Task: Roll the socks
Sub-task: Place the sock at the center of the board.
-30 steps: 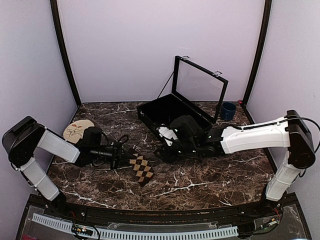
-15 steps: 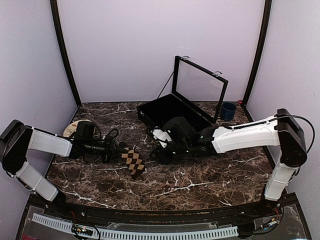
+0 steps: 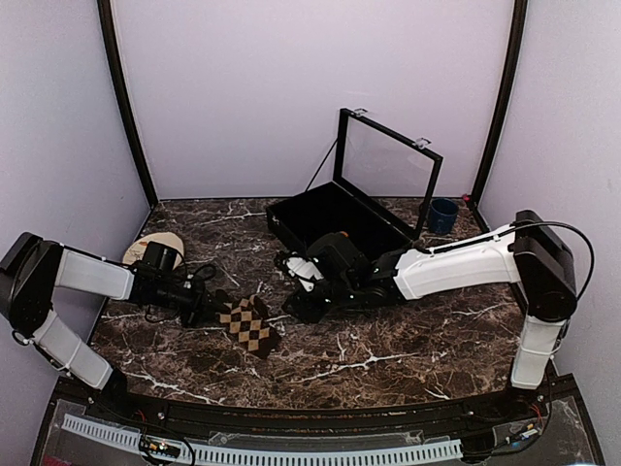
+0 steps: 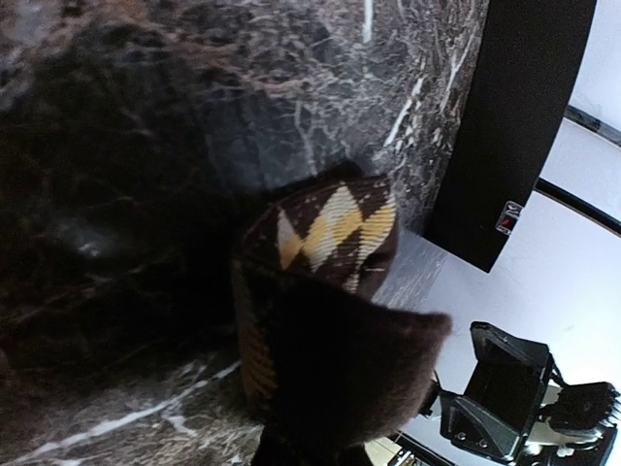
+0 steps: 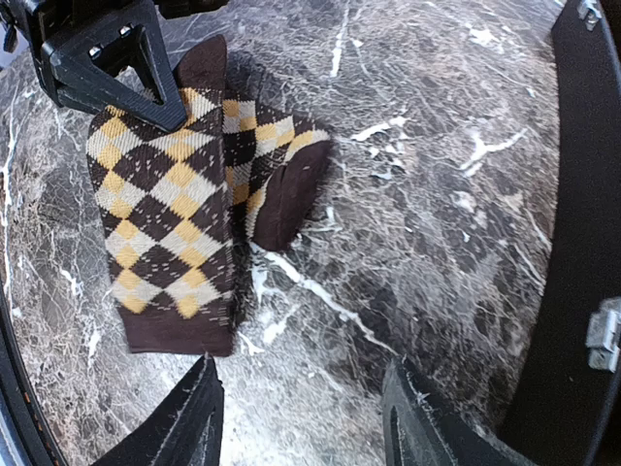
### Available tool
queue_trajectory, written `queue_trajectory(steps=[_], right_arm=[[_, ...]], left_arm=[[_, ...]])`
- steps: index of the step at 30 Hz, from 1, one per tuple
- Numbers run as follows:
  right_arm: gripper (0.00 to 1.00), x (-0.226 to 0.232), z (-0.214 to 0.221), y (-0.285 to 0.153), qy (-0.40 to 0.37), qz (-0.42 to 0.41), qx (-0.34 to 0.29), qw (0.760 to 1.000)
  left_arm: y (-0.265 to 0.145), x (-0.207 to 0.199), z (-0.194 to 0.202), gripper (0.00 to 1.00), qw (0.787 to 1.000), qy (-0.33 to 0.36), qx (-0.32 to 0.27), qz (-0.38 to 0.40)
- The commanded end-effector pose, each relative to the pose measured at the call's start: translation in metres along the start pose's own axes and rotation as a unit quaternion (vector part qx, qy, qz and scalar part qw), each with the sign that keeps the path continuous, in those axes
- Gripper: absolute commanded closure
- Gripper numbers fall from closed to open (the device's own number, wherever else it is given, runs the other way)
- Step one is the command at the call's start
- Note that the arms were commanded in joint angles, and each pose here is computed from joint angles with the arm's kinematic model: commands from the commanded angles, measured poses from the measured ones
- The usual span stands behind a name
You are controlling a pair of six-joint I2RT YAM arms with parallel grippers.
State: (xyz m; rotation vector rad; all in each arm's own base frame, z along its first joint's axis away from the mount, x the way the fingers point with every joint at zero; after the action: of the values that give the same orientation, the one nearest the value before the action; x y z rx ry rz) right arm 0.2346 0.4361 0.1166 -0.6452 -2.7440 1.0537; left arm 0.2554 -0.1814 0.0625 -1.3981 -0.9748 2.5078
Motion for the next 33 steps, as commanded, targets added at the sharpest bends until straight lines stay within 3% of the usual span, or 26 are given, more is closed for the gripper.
queue_trajectory(steps=[1, 4, 9, 16, 24, 27, 33], right_arm=[[0.45, 0.007, -0.014, 0.011, -0.007, -0.015, -0.022, 1.0], [0.43, 0.009, -0.01, 0.018, -0.007, -0.022, -0.017, 1.0], [0.24, 0.014, -0.006, 0.029, -0.002, -0.036, -0.013, 0.999], [0.23, 0.015, -0.004, 0.047, 0.004, -0.043, -0.01, 0.999], [0.21, -0.008, -0.016, 0.082, -0.009, 0.002, 0.008, 1.0], [0.07, -0.024, -0.018, 0.091, -0.003, 0.022, 0.013, 1.0], [0.05, -0.039, -0.02, 0.101, -0.002, 0.03, 0.018, 0.999]], left_arm=[[-0.005, 0.017, -0.001, 0.89, 0.999, 0.021, -0.004, -0.045], [-0.006, 0.029, -0.004, 0.86, 0.998, 0.018, -0.018, -0.062], [-0.006, 0.033, -0.006, 0.65, 0.997, 0.015, -0.02, -0.068], [-0.007, 0.035, -0.007, 0.47, 0.997, 0.013, -0.022, -0.077], [-0.008, 0.038, -0.007, 0.44, 0.996, 0.01, -0.025, -0.08], [-0.01, 0.037, -0.006, 0.45, 0.996, 0.011, -0.028, -0.08], [-0.011, 0.041, -0.006, 0.47, 0.996, 0.008, -0.03, -0.086]])
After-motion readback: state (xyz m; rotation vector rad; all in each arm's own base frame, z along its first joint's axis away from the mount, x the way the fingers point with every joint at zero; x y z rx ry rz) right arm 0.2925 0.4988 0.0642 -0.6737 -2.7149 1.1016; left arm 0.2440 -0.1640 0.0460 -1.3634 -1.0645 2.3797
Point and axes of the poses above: each gripper's point midway between its finger pads, its own y axis out along the fingers, its own x axis along the line the jaws close on, z = x × y, the point moved 2 cm from there along -y, back along the fingers, and after that the axes turned 10 degrees about -y, right-handed, at the moved point
